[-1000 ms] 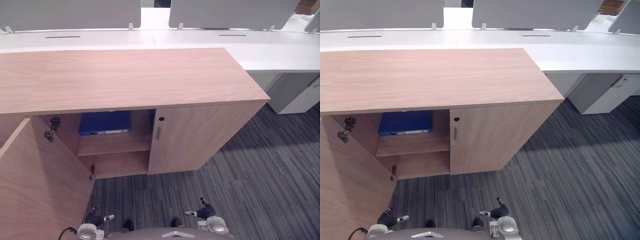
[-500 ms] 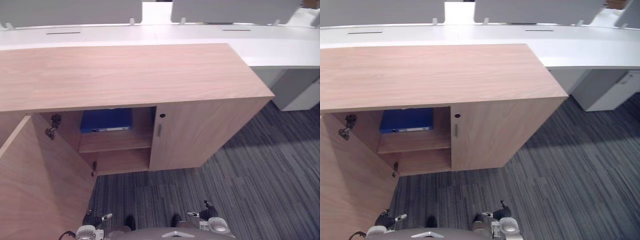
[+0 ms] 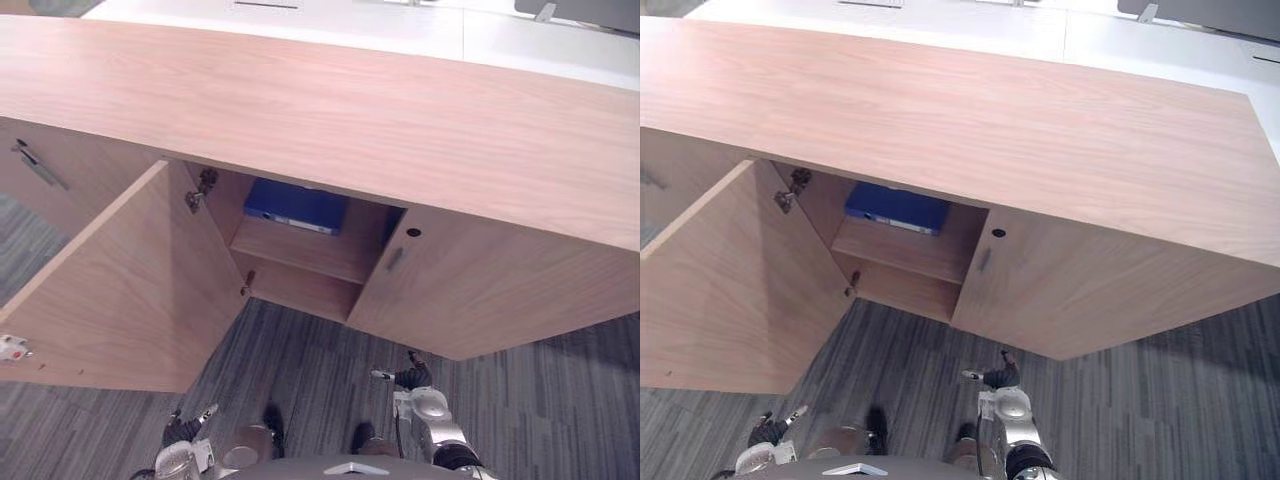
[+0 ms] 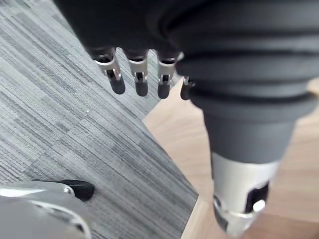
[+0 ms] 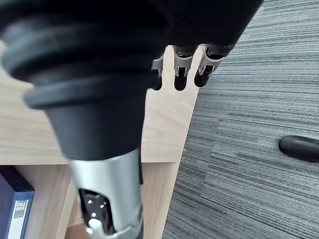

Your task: Walk over to the cabinet, pick up the folder, carry it to the office cabinet, place the folder inside the office cabinet, then close the office cabinet door

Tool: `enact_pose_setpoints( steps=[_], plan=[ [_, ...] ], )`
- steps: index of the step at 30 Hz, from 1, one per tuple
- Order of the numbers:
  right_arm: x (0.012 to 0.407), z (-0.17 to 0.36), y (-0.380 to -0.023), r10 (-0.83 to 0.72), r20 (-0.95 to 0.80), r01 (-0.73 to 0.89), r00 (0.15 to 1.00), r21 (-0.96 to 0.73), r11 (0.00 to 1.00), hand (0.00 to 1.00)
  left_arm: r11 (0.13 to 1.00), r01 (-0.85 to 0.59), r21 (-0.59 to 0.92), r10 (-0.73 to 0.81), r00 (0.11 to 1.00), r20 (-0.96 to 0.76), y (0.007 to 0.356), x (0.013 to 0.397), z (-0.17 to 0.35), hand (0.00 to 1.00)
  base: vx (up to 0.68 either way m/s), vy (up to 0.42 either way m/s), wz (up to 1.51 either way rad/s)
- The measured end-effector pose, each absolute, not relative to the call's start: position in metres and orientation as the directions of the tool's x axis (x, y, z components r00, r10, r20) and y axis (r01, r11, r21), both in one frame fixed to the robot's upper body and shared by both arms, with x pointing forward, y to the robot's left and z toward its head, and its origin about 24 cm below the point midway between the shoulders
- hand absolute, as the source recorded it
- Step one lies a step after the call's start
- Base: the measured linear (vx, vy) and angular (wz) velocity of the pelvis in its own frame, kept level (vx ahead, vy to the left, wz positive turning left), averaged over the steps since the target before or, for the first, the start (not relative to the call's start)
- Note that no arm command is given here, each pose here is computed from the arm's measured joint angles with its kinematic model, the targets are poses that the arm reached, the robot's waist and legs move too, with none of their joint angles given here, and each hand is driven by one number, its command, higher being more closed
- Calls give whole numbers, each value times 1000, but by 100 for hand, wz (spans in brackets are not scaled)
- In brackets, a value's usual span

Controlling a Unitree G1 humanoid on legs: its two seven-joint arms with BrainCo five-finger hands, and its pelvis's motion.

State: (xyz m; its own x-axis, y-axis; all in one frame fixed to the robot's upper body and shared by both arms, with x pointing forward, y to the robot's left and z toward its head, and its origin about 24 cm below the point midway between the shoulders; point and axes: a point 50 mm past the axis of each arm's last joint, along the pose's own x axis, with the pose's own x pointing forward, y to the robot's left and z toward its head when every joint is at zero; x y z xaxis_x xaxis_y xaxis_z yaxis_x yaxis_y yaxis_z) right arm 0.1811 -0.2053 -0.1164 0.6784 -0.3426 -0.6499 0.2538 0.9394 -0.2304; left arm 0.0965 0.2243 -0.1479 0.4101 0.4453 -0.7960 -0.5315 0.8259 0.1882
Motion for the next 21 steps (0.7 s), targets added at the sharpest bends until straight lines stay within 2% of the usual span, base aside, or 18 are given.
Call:
enact_pose_setpoints(
  steps=[8,16,21],
  plan=[
    [167,-123,-210,-354,-678,252,644,-249,935,0,772,-570,283,568,417,-710,270,98,-131,0,-70,34,22],
    [168,-123,-220,-371,-677,247,636,-277,929,0,648,-671,360,713,368,-597,322,95,-107,0,-44,-11,17],
    [167,-122,-225,-378,-672,238,637,-294,926,0,627,-683,375,768,457,-449,352,119,-72,0,-13,-21,7]
  ],
)
